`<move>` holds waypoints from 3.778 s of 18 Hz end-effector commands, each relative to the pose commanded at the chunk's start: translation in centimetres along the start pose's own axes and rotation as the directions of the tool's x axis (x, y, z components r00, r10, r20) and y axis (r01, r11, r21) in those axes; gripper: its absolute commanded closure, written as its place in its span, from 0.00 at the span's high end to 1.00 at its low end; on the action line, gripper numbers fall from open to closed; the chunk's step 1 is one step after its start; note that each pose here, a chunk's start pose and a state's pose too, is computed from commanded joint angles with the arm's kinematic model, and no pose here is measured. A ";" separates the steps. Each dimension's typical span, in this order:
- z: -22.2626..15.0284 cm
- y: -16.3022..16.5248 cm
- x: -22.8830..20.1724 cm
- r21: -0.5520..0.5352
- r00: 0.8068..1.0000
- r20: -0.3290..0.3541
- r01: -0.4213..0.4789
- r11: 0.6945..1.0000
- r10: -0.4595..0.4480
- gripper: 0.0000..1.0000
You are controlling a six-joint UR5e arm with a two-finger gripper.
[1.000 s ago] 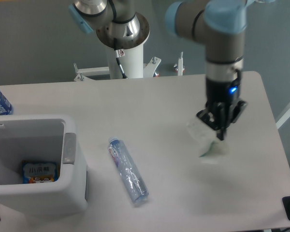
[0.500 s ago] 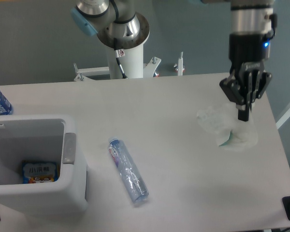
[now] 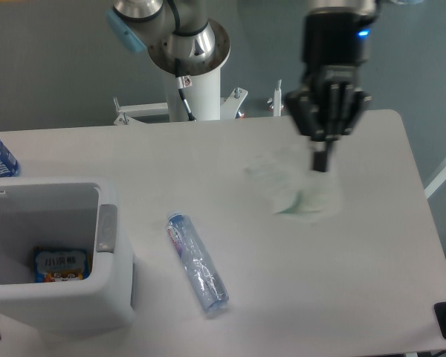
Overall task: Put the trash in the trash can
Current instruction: 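Lift the paper and carry it over the white trash bin, then open the gripper to drop the paper into the bin, then move the gripper over the clear plastic bottle and lower it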
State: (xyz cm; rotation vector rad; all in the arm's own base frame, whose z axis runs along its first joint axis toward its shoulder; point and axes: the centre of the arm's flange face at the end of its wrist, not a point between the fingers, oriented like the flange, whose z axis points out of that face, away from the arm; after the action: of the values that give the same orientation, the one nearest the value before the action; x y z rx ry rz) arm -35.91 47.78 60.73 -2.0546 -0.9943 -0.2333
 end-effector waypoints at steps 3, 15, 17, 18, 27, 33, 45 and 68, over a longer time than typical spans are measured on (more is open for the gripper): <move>2.0 2.4 4.3 -0.052 0.998 -0.048 -0.052 0.997 0.050 0.00; 9.1 10.2 15.3 -0.209 0.972 -0.190 -0.176 0.962 0.136 0.00; 10.6 11.3 16.1 -0.231 0.969 -0.202 -0.189 0.954 0.143 0.00; 11.0 11.6 16.4 -0.238 0.968 -0.205 -0.193 0.952 0.145 0.00; 11.8 11.9 15.8 -0.217 0.944 -0.200 -0.305 0.927 0.264 0.98; 10.8 7.9 10.8 -0.179 0.978 -0.104 -0.195 0.964 0.179 1.00; 12.8 2.5 -7.7 -0.216 0.995 0.096 0.055 0.975 -0.035 1.00; 31.8 14.2 -12.9 -0.533 0.950 0.294 0.074 0.843 0.103 1.00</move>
State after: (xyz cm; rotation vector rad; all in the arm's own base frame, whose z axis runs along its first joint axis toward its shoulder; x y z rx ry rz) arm -39.82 59.15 25.54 -2.6790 -1.2031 -0.1973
